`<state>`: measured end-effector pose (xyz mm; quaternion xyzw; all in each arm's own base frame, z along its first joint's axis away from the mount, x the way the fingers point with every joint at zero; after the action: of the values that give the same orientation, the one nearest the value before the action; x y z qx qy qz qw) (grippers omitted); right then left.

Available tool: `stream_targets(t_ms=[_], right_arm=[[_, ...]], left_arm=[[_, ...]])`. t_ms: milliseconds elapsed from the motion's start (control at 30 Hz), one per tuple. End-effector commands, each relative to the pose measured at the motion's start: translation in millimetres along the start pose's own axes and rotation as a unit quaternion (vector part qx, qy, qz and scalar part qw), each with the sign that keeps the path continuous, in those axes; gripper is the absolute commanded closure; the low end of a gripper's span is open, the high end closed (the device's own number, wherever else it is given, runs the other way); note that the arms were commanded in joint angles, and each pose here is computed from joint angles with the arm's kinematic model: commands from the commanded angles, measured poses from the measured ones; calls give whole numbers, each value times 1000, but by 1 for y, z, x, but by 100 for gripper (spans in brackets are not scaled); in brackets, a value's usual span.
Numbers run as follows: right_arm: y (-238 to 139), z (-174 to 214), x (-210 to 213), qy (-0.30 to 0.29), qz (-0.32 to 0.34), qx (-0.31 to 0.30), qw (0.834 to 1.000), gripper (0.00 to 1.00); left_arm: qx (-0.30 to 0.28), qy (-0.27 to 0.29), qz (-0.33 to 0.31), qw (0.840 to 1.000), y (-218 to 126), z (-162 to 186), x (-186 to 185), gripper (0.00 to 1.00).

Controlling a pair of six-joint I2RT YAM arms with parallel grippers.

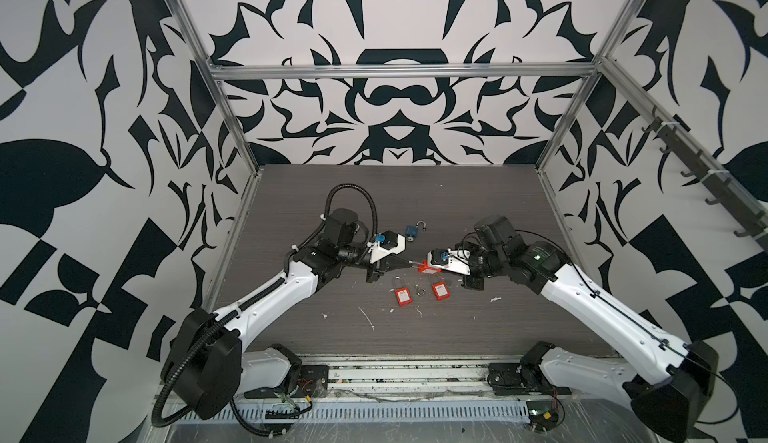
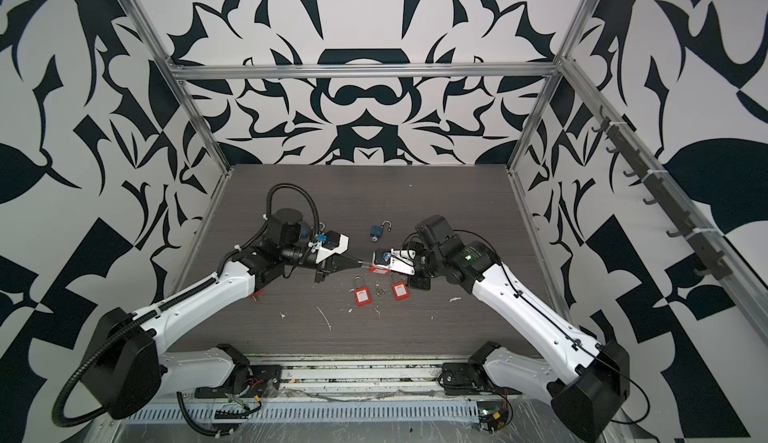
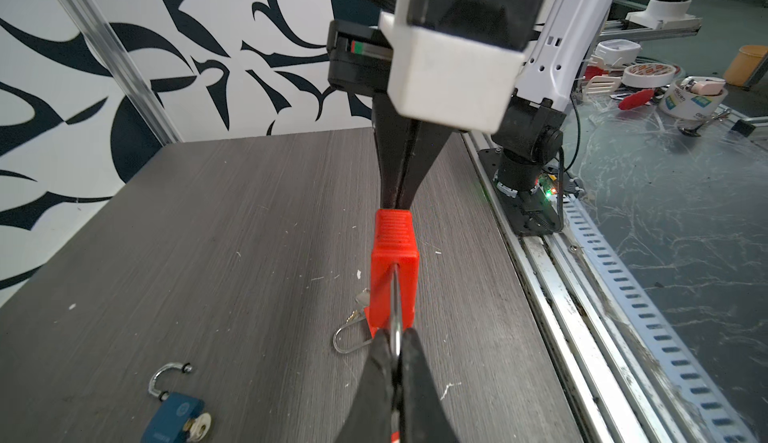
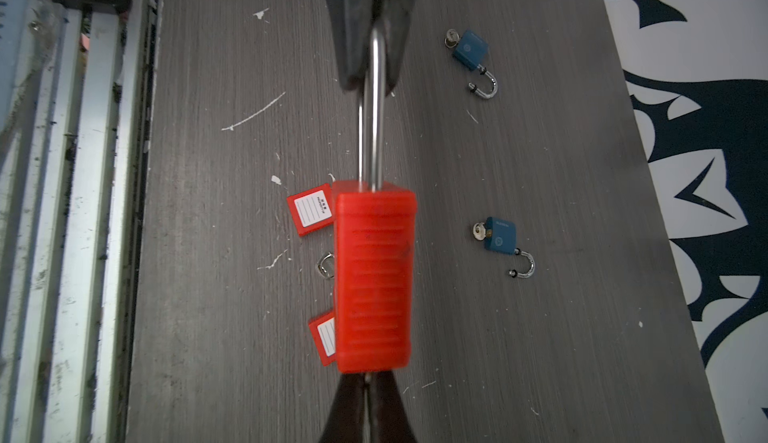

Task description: Lock with the key

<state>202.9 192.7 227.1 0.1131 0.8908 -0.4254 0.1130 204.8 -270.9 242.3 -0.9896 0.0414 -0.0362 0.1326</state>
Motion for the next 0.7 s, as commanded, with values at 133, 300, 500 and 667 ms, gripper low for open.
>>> stream_targets(t_ms=[133,300,500,667], right_arm=[[-7,19,-5,-21,44,53,997,100],[-7,14,24,28,-56,27,998,100],[-2,19,38,64,-104,36,992,100],[-1,24,38,62,-93,41,993,100]], left_arm=[[-7,-45,14,999,-5,-6,4,100],[-10,-21,0,1000,-7,-5,3,100],[-21,47,-28,998,-14,-14,0,100],[-10,59,-30,998,-16,-12,-2,100]])
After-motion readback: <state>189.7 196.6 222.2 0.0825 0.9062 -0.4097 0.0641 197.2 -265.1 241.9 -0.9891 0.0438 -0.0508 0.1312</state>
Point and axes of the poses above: each gripper's point midway between its finger pads, its own y axis out along the fingers, its own x axis along the line the jaws close on, z = x × y, the point moved 4 cm from there along -y, back along the fingers, and after that the axes turned 1 degree about -y, right-handed, at the moved point
